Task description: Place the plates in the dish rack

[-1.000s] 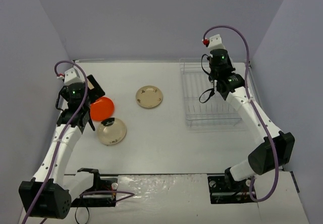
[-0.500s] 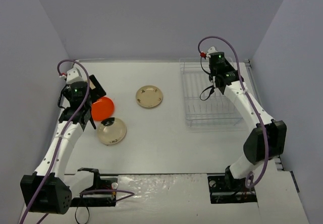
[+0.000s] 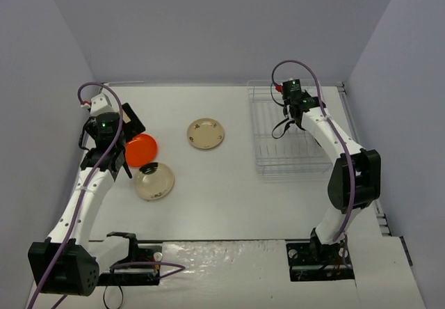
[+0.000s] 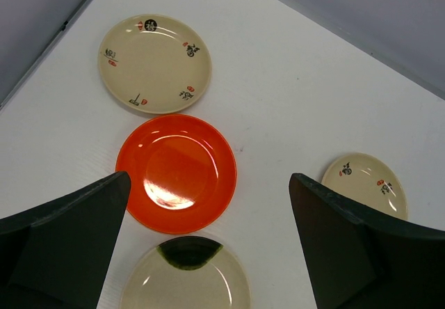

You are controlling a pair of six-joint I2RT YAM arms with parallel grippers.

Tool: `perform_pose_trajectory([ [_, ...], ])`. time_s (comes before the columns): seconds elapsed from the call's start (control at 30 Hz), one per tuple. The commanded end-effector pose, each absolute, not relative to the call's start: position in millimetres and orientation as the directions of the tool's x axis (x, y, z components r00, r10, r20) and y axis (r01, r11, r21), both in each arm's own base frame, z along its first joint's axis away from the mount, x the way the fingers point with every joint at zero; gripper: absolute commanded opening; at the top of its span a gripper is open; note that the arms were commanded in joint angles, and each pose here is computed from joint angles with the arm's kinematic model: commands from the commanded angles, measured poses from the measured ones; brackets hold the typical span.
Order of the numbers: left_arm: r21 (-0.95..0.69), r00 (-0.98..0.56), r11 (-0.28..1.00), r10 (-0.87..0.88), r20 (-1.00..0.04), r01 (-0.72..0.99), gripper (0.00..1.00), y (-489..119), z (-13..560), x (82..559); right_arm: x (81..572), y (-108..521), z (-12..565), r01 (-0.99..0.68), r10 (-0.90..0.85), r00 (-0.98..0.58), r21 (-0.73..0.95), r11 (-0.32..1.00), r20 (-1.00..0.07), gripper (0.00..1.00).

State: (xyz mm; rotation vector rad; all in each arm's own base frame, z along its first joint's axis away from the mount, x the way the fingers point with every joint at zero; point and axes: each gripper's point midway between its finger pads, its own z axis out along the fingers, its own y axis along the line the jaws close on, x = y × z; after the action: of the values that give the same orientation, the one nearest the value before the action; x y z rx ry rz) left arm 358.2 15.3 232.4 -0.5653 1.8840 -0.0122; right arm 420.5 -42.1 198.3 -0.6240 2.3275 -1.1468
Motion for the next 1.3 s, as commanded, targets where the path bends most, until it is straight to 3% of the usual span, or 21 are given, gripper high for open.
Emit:
perform_pose_trajectory([
  [0.0,-0.313,-0.173,0.883,-0.389,-0.905,-0.351,0.97,18,265,369,415,-47,202,-0.126,-0.528,-0.823,-0.839,0.529,-0.209,0.00],
  [0.1,-0.314,-0.169,0.882,-0.390,-0.905,-0.353,0.97,19,265,369,412,-42,194,-0.104,-0.510,-0.834,-0.848,0.519,-0.210,0.00],
  [0.17,-0.313,-0.172,0.882,-0.389,-0.905,-0.353,0.97,19,265,369,411,-38,192,-0.094,-0.509,-0.832,-0.846,0.524,-0.222,0.08],
  [0.4,-0.310,-0.176,0.883,-0.388,-0.904,-0.353,0.97,19,264,369,412,-13,198,-0.076,-0.534,-0.805,-0.846,0.528,-0.261,0.58],
  [0.63,-0.310,-0.177,0.884,-0.387,-0.905,-0.349,0.97,18,264,369,425,40,222,-0.114,-0.639,-0.669,-0.796,0.594,-0.381,0.74],
  [0.73,-0.310,-0.182,0.885,-0.388,-0.904,-0.347,0.97,18,263,370,436,70,249,-0.096,-0.646,-0.553,-0.730,0.676,-0.526,0.82],
  [0.87,-0.311,-0.195,0.885,-0.393,-0.899,-0.347,0.97,16,261,370,455,117,286,-0.077,-0.471,-0.397,-0.482,0.873,-0.788,0.92],
  [1.0,-0.316,-0.207,0.880,-0.403,-0.892,-0.354,0.97,15,260,370,467,188,302,-0.266,-0.238,-0.264,-0.167,0.949,-0.935,1.00],
  [1.13,-0.332,-0.207,0.873,-0.420,-0.883,-0.357,0.97,14,260,369,459,272,280,-0.564,-0.048,-0.291,0.131,0.815,-0.956,1.00],
  [1.27,-0.343,-0.213,0.864,-0.438,-0.874,-0.370,0.97,14,256,367,483,303,217,-0.528,-0.007,-0.475,0.279,0.802,-0.880,1.00],
])
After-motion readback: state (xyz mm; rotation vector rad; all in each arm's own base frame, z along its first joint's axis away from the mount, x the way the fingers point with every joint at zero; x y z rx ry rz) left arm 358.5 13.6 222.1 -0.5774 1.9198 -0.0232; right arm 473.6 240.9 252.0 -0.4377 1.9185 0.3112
